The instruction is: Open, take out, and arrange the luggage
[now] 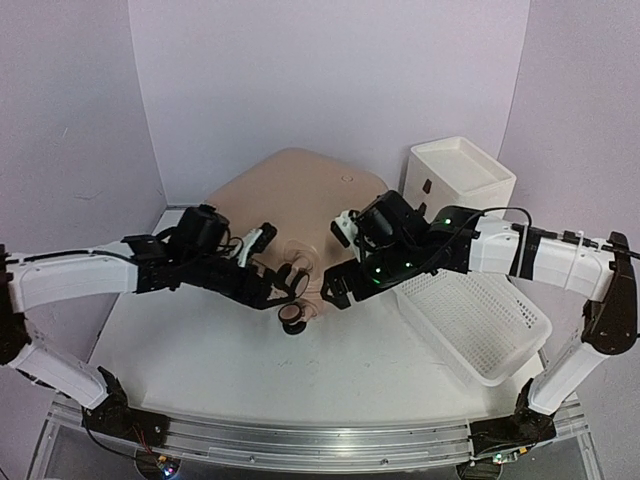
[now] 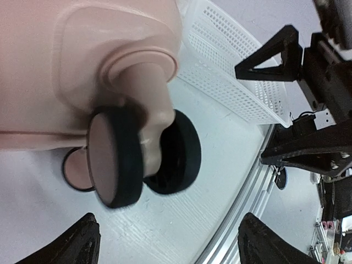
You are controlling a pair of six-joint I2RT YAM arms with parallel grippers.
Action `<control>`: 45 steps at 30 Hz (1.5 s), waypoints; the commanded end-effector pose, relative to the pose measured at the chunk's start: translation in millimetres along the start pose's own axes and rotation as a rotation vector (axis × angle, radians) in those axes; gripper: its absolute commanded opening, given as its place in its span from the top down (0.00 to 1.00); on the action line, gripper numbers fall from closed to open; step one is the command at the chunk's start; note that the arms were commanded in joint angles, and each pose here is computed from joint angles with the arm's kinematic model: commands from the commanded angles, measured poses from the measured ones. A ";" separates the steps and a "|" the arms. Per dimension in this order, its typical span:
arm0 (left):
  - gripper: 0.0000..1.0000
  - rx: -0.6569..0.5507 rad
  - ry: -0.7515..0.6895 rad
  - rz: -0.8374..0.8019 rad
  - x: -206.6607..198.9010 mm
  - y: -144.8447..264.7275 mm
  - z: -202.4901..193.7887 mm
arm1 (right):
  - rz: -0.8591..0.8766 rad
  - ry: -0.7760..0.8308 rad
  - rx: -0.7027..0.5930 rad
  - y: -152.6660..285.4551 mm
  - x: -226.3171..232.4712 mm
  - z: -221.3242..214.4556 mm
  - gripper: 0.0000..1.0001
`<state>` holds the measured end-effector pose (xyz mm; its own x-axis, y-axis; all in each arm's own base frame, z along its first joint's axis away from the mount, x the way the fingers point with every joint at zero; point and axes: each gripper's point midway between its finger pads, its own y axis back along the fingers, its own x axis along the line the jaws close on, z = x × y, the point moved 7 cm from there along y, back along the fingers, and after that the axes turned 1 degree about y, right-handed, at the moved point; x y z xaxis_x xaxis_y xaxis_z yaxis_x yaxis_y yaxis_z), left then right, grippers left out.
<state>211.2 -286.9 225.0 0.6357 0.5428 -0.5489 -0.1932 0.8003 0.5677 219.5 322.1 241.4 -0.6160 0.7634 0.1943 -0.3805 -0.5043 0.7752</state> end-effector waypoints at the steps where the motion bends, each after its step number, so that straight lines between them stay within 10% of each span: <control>1: 0.11 -0.230 -0.051 0.100 13.0 68.9 7.8 | -0.078 0.035 -0.086 8.1 20.2 13.5 0.02; 16: 0.04 -0.393 0.016 0.398 53.4 125.5 -31.5 | -0.326 -0.386 -0.270 -9.6 70.2 39.9 0.02; 37: 0.03 -0.338 0.098 0.284 75.0 96.3 -91.2 | -0.638 -0.283 -0.414 -72.5 102.1 56.0 0.02; 45: 0.12 -0.436 0.020 0.206 73.6 90.2 -90.2 | -0.638 -0.274 -0.388 -79.1 102.1 51.0 0.21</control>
<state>168.9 -144.2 167.7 0.4481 0.7671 -0.4591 -0.5786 0.6403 0.5051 221.9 458.9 218.9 -0.0435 0.9972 -0.0608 -0.8287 -0.0020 0.5597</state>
